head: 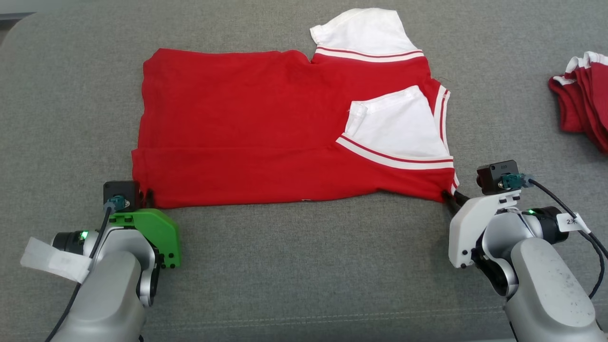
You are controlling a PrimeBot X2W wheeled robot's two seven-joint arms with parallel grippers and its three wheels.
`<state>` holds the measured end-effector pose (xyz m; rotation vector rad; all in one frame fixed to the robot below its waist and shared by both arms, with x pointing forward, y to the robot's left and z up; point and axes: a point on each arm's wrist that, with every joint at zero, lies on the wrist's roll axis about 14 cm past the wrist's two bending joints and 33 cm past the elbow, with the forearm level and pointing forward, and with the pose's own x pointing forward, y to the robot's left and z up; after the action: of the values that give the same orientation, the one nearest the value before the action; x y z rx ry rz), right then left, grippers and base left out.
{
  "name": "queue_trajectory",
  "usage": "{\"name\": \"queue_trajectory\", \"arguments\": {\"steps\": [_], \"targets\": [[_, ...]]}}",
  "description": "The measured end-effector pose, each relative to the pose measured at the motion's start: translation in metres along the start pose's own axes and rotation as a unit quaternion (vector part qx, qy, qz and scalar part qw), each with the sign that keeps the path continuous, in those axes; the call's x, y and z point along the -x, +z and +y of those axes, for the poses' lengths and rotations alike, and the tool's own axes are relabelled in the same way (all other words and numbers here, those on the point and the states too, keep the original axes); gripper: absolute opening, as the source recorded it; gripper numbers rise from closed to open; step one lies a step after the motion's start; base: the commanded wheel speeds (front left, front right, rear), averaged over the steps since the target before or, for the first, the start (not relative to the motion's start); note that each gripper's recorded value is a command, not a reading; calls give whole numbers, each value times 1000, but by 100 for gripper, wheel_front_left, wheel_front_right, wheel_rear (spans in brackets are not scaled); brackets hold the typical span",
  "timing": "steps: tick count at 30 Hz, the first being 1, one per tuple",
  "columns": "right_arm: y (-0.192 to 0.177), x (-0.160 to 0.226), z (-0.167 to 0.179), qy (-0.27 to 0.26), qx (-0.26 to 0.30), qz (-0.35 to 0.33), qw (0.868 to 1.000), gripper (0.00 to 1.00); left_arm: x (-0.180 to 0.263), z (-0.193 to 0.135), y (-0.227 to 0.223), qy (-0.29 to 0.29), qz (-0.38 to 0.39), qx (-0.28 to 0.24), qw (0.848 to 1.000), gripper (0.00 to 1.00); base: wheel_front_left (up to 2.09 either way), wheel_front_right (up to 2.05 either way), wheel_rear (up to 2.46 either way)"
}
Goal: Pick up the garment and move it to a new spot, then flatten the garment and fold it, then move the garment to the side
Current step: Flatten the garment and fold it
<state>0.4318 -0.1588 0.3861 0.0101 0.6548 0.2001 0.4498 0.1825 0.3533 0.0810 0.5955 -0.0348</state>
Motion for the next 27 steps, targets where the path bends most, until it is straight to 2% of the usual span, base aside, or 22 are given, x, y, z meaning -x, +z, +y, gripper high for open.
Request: {"name": "queue_trajectory", "arguments": {"steps": [8,15,27], "targets": [[3,14,-3,0,-4,-10,1000,0,10,-1,0,-11,-1,9,1000,0,0,0,0],[-3,45,-5,3,-13,-6,1000,0,28,-6,-8,-23,5,24,999,0,0,0,0],[-22,88,-15,-17,-34,11,999,0,55,-31,-25,-57,18,24,998,0,0,0,0]]}}
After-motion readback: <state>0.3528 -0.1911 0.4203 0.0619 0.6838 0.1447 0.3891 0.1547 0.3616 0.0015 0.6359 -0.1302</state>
